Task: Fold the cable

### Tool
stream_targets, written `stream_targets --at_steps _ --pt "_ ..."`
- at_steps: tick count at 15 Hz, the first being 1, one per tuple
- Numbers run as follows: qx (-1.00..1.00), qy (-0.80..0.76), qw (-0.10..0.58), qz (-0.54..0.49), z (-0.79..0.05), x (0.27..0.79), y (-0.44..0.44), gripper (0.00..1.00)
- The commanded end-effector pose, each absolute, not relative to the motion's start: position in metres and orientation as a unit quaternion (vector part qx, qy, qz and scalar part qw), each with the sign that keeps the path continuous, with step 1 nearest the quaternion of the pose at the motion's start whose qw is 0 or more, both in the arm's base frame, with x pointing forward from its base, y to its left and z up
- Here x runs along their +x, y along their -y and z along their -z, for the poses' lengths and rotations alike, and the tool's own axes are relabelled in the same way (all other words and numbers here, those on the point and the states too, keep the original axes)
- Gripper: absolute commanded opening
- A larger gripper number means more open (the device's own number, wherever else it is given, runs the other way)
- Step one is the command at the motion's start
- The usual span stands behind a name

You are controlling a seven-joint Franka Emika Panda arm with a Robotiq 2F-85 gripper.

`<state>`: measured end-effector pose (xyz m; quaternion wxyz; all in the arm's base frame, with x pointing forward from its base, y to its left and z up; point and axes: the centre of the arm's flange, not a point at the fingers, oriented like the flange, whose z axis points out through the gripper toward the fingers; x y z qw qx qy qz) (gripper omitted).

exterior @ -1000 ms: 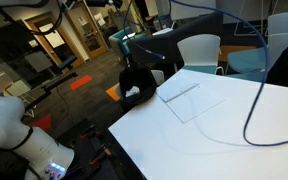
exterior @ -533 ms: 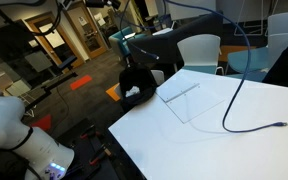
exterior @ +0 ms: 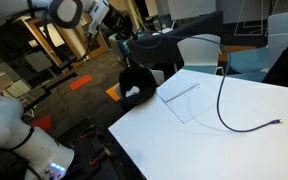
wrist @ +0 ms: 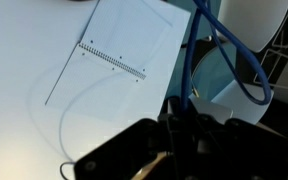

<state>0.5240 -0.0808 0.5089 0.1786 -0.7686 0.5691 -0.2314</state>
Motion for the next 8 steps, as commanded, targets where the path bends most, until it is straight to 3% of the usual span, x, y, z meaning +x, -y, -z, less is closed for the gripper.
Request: stream_targets --at_steps 1,3,8 --pt "-0.803 -0.522 0.233 0.168 -0.458 0.536 0.065 0.02" --pt "-0.814 -0.515 0.240 0.121 -0.429 0.542 0.046 0.02" --pt "-0.804 -0.568 0.155 0.081 -0.377 0.547 0.045 0.02"
